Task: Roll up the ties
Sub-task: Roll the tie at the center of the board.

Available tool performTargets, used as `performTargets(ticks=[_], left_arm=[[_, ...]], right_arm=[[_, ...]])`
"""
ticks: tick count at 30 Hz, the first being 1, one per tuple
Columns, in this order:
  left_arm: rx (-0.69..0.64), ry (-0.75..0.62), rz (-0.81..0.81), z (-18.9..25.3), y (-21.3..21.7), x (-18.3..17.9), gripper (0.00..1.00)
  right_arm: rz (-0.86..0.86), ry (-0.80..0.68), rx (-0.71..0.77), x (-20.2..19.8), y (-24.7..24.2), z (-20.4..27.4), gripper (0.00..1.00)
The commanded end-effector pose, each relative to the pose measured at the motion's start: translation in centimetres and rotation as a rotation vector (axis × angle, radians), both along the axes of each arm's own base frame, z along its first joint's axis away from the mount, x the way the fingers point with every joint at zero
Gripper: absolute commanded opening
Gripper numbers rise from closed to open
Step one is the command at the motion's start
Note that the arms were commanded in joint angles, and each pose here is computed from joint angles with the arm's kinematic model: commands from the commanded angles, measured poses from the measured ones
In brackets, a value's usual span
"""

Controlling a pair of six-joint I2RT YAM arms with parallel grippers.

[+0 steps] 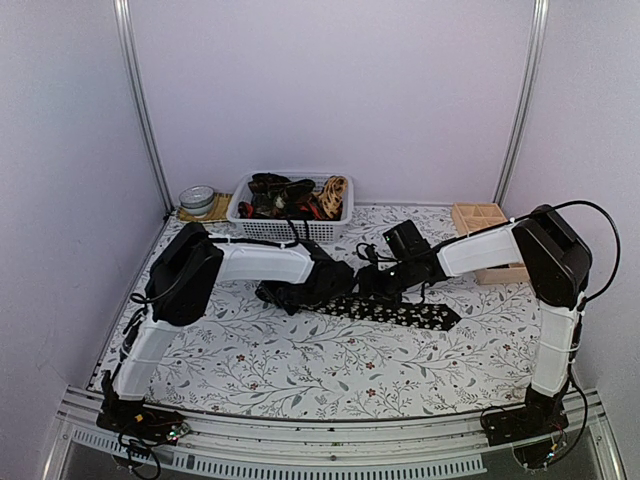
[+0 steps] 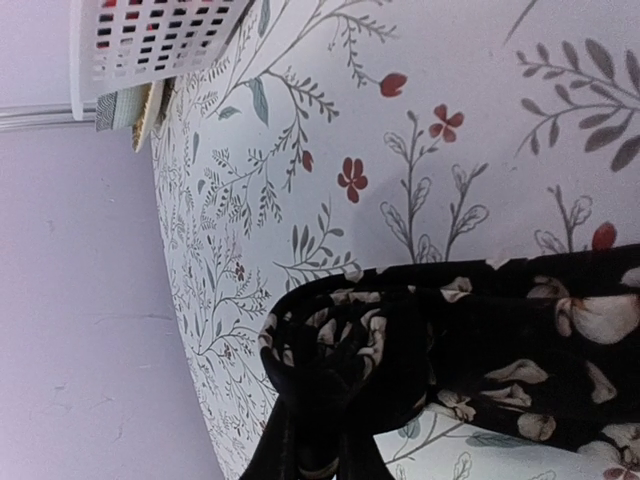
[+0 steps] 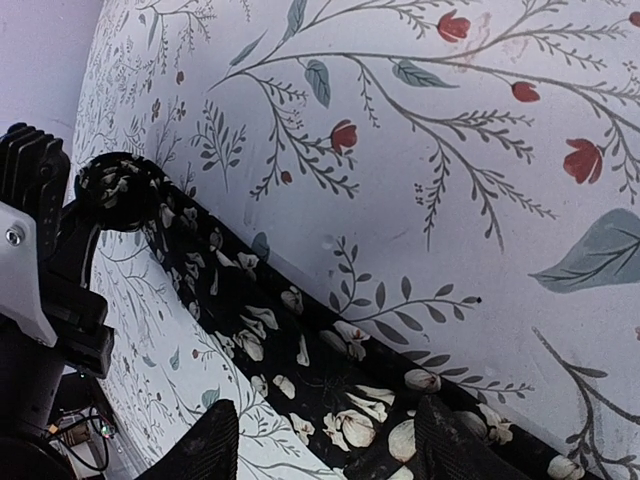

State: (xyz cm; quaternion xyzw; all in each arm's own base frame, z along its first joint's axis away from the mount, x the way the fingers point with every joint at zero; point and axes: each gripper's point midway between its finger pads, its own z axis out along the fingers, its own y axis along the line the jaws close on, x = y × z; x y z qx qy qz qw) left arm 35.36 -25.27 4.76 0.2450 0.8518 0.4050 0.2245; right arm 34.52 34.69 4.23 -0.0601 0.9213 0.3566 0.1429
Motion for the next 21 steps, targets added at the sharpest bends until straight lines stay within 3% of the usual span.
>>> performTargets(ticks=[1,10,21], left_arm=[[0.056,-0.014,-0.028,0.0,-0.9,-0.4,0.00],[0.003,0.027,-0.063,-1.4,-2.7,-0.8,0.03],[-0.147,0.086,-0.103,-2.3,-5.2,-0.8,0.19]], right_arm=[[-0.003,0.004,0.021,0.1,0.0,0.5,0.60],[-0.008,0.008,0.035,0.3,-0.1,0.7,0.60],[-0.014,-0.001,0.041,0.6,-0.1,1.2,0.63]])
